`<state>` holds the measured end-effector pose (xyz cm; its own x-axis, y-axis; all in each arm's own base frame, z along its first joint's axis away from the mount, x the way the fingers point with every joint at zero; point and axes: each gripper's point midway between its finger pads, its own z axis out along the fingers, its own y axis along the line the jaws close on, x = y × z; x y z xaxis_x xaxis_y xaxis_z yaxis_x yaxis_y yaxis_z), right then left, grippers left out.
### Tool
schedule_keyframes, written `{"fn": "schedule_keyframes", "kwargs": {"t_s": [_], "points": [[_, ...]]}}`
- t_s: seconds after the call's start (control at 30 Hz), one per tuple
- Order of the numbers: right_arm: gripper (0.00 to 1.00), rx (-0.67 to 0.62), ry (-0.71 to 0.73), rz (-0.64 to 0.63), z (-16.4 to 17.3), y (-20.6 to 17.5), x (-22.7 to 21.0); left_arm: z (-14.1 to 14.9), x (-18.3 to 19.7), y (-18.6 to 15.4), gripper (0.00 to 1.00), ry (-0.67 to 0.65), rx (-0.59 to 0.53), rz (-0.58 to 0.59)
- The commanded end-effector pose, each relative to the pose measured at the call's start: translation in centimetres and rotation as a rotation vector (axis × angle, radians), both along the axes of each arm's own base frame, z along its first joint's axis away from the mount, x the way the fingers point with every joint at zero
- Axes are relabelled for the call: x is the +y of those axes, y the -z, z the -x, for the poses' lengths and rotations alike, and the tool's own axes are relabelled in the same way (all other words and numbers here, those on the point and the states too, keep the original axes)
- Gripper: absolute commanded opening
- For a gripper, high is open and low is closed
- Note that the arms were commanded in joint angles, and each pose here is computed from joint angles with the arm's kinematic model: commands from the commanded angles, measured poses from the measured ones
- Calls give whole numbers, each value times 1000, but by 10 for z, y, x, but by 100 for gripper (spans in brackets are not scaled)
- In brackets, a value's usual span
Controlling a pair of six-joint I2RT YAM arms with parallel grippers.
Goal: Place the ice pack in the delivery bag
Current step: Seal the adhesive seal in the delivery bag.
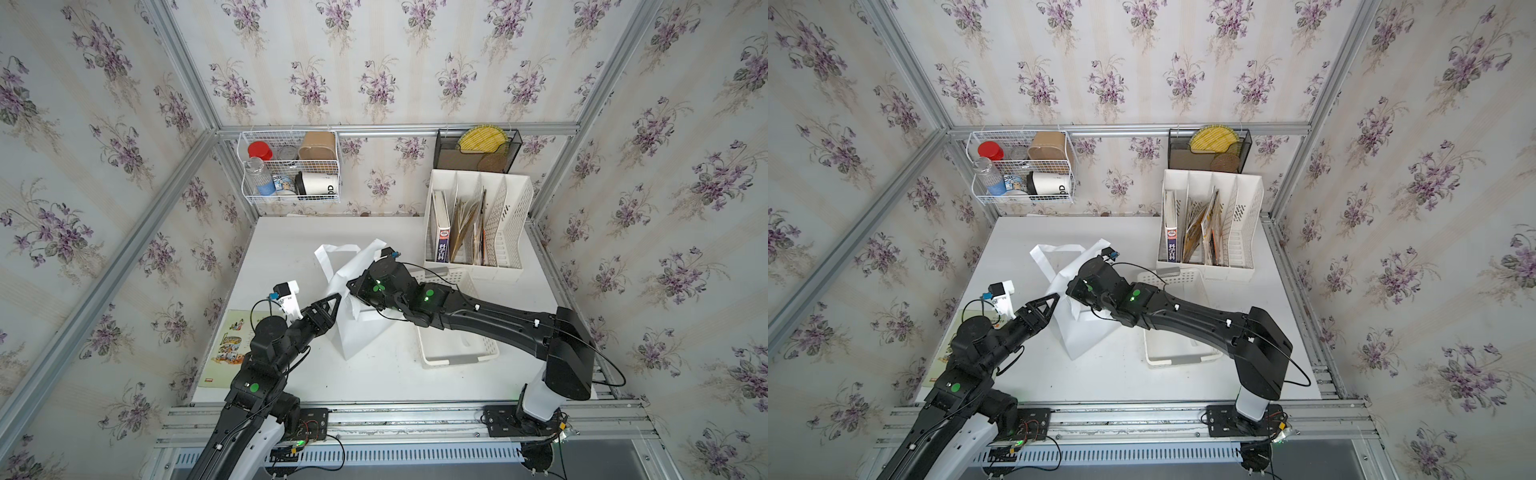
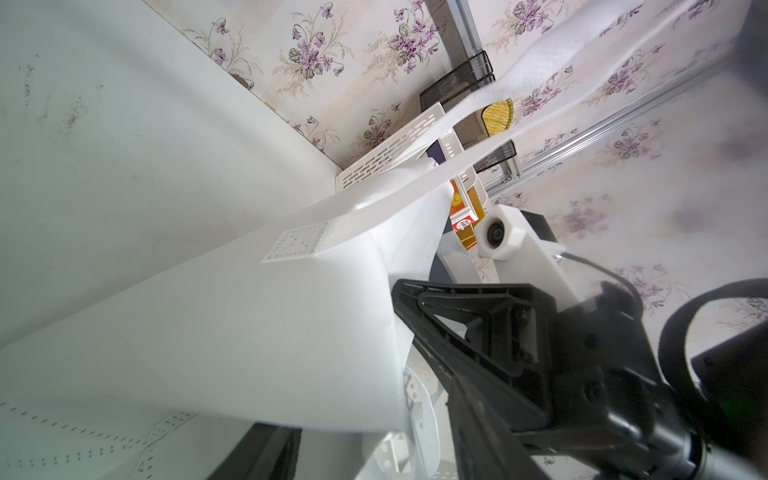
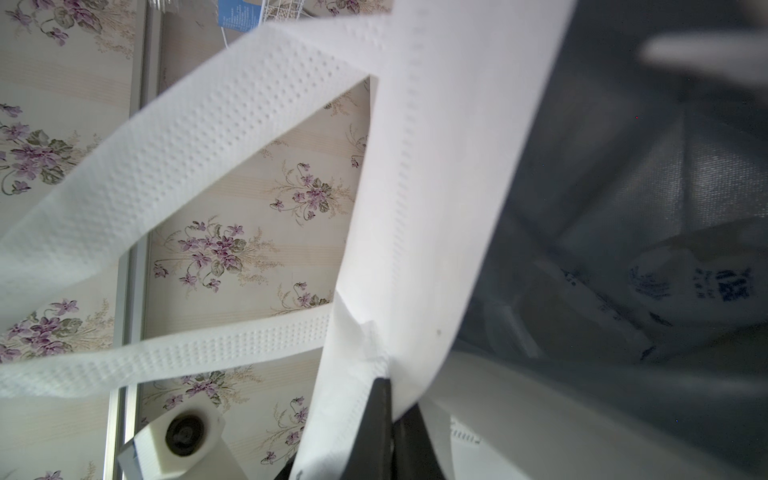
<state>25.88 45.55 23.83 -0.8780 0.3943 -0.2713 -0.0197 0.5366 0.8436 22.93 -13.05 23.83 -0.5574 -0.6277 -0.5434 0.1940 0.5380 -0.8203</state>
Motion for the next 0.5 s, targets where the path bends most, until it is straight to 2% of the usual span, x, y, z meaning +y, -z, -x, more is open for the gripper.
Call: {"fn": "schedule_keyframes", "kwargs": {"t_s": [0.0, 0.1, 0.2, 0.3, 0.47], "points": [[0, 10, -4, 39, 3, 8, -6, -6, -5, -19, 49, 15, -60, 34], [0, 6, -6, 35, 4, 7, -7, -9, -5, -14, 34, 8, -40, 31], [0, 4, -9, 31, 4, 6, -7, -10, -4, -13, 26, -3, -35, 30], [0, 3, -11, 30, 5, 6, -8, -11, -2, -15, 21, -13, -41, 35], [0, -12, -24, 37, 6, 7, -8, -12, -3, -14, 4, -10, -31, 31]]}}
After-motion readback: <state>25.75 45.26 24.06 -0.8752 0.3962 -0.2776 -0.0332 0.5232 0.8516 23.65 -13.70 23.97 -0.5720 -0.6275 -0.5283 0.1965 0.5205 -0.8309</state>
